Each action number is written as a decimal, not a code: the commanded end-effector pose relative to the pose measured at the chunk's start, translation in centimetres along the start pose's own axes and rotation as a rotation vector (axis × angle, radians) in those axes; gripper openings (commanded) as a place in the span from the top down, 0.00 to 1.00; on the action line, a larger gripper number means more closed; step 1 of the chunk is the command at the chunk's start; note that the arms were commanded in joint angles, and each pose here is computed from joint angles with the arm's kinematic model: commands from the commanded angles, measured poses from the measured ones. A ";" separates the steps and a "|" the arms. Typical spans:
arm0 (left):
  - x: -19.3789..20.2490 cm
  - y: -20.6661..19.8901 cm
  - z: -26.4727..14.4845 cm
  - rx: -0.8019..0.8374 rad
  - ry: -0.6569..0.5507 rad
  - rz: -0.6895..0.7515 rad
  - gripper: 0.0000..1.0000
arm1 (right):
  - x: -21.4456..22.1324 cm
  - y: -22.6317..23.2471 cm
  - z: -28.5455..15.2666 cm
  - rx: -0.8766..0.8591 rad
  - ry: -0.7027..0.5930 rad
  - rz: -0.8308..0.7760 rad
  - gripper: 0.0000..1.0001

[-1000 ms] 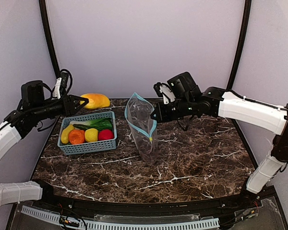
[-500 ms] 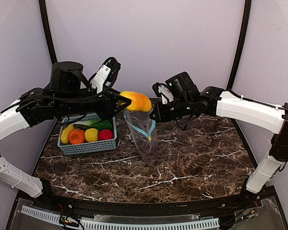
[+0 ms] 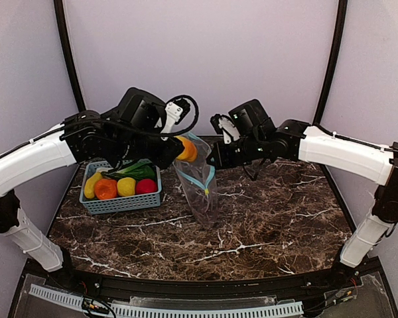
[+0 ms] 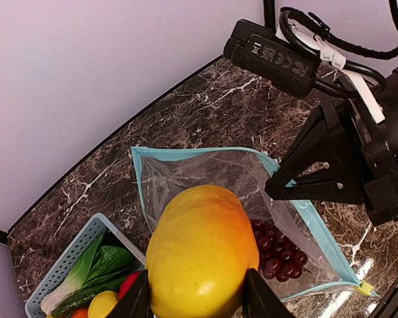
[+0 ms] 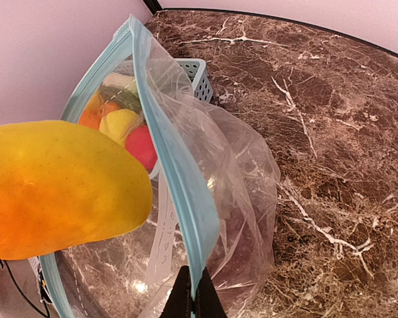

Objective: Place the food in the zip-top bag and seal the zipper
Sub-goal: Place the fake fruit in the zipper food storage bag, then pick up the fake vegetable from the bin.

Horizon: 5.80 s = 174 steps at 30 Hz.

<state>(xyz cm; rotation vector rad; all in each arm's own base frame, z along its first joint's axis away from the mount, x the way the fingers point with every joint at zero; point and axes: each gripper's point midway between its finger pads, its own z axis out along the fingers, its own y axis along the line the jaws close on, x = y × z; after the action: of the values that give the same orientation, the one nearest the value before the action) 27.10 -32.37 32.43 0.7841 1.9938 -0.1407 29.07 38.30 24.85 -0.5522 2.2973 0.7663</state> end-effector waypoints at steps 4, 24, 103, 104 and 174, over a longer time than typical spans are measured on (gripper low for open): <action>0.9 -0.5 2.5 -0.060 0.123 0.016 0.67 | -0.1 0.3 0.4 -0.021 -0.012 -0.007 1.00; 2.2 -3.2 5.8 0.004 0.162 0.049 0.30 | 0.1 0.6 0.5 -0.036 -0.008 -0.004 1.00; 20.7 20.5 18.5 0.076 0.411 -0.298 0.16 | 0.0 0.9 0.4 -0.050 -0.006 -0.022 1.00; 20.9 20.4 18.7 0.076 0.415 -0.291 0.15 | 0.0 0.9 0.3 -0.051 -0.007 -0.022 1.00; 9.0 21.2 8.9 -0.061 -0.071 -0.180 0.99 | 0.3 1.1 0.8 -0.055 0.024 0.003 0.98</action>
<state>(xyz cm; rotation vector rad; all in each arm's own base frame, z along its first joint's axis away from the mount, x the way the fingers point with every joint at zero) 43.11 -15.16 22.20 0.6045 2.0698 -0.1829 28.56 38.90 24.31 -0.5754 2.3065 0.8144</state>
